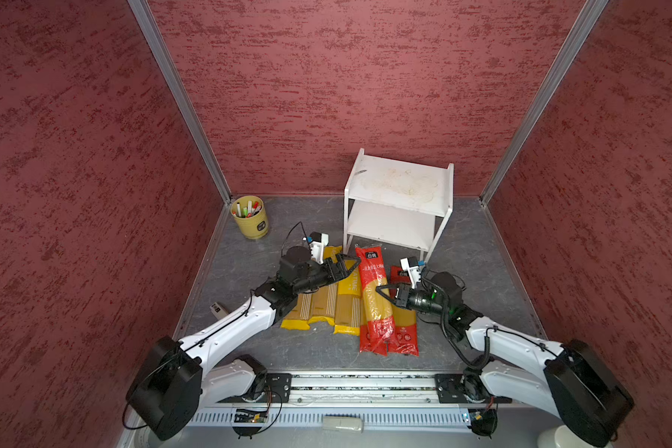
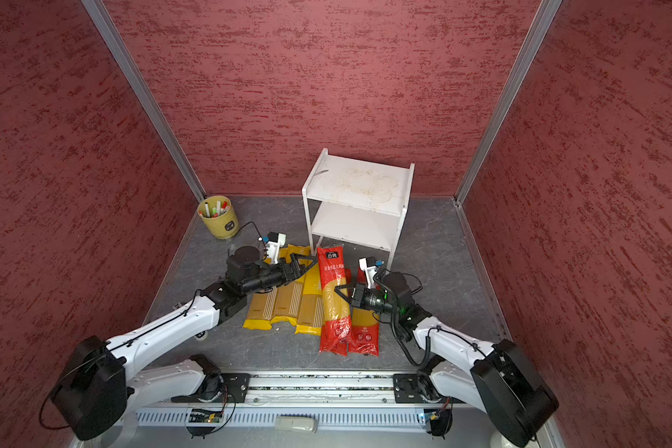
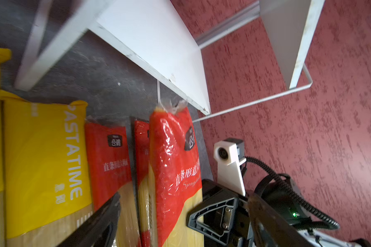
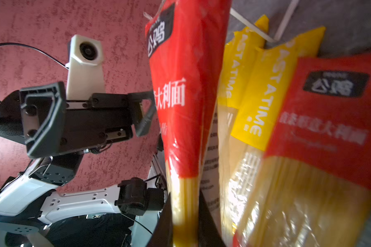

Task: Arrange pasta packages on shelves
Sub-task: Pick up the pasta bag.

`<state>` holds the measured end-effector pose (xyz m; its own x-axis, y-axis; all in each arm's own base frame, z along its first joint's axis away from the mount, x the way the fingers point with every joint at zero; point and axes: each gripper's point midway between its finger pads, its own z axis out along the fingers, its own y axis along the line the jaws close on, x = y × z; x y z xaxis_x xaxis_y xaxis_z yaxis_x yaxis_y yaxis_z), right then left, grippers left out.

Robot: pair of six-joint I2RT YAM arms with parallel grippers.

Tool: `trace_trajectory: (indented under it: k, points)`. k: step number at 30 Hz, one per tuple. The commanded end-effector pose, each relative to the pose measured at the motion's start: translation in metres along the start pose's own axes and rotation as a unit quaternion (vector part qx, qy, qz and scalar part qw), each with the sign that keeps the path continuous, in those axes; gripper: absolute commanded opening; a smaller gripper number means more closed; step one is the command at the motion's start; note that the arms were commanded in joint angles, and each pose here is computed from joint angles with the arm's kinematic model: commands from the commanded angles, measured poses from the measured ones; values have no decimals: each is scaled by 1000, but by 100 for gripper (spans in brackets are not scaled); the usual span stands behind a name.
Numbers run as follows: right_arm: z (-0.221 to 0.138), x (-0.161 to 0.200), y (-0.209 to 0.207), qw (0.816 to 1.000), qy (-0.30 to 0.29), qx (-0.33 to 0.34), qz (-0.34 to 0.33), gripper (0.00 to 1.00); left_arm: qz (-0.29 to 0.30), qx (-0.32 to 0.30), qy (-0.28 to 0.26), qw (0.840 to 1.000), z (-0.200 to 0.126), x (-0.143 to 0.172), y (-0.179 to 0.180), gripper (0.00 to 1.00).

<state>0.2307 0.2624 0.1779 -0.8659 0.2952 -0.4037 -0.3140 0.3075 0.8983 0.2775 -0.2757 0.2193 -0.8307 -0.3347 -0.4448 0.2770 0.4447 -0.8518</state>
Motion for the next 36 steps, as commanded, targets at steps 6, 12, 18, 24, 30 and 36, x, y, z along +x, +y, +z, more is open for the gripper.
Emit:
trace_trajectory:
  k: [6,12,18,24,30,36]
  points:
    - [-1,-46,109,984,-66,-136,-91,5,26,43,23,998,21,2,-21,87]
    - [10,-45,121,983,-56,-146,-98,7,41,61,18,997,23,-9,-36,68]
    - [15,-42,119,984,-50,-142,-92,15,40,76,17,996,20,-18,-40,37]
    - [17,-32,106,987,-34,-136,-80,30,49,103,7,993,11,-36,-59,19]
    - [17,-16,84,989,-12,-111,-94,54,58,134,-16,989,-9,-65,-84,15]
    - [22,-7,87,984,11,-138,-115,63,84,159,-42,983,-34,-94,-117,15]
